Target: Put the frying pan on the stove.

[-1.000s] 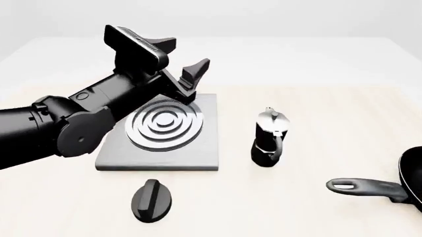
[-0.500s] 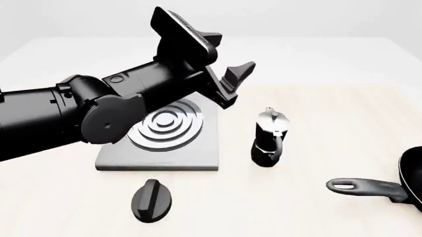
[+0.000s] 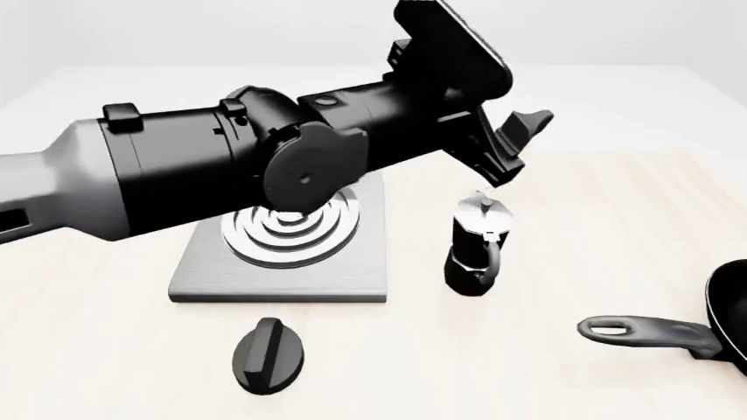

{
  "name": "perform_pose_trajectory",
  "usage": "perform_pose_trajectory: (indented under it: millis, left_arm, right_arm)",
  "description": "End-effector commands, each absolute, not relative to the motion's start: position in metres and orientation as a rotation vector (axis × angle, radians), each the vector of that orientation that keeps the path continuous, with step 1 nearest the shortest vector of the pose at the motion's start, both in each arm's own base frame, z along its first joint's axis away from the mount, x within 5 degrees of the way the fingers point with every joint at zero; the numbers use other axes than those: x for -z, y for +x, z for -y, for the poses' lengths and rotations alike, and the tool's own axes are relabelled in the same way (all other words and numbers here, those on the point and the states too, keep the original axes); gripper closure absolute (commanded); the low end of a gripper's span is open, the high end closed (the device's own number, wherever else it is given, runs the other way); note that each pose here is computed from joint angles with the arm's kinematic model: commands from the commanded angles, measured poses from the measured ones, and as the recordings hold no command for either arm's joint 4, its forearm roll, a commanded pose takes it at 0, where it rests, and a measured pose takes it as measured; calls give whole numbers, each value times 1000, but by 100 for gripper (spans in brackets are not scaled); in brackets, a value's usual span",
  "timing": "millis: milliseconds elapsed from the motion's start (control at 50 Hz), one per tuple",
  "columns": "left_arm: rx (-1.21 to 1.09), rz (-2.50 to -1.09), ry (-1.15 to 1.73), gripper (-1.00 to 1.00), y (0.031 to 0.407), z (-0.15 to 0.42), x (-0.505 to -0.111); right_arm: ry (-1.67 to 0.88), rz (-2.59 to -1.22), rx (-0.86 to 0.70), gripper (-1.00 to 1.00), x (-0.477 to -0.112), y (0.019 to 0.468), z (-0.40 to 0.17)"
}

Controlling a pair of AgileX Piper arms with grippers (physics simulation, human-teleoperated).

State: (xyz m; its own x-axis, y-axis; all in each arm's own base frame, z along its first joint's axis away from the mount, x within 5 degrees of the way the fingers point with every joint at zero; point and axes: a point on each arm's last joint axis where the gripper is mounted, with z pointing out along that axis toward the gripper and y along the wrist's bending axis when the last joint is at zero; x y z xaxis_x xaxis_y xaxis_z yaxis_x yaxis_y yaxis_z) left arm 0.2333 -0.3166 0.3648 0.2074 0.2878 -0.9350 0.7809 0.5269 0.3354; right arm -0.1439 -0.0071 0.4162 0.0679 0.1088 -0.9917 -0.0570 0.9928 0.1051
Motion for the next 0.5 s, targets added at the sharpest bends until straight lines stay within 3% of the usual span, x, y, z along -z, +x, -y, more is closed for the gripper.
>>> perform_pose_trajectory:
  millis: [20,500]
  left_arm:
    - [473,-1364,1036,-100,243,352,-378]
    - [471,-1397,1126,-100,249,392,-379]
  right_arm:
    - [37,-1512,-121,-100,-413,-140,7]
    - [43,-1511,-124,-100,-414,-141,7]
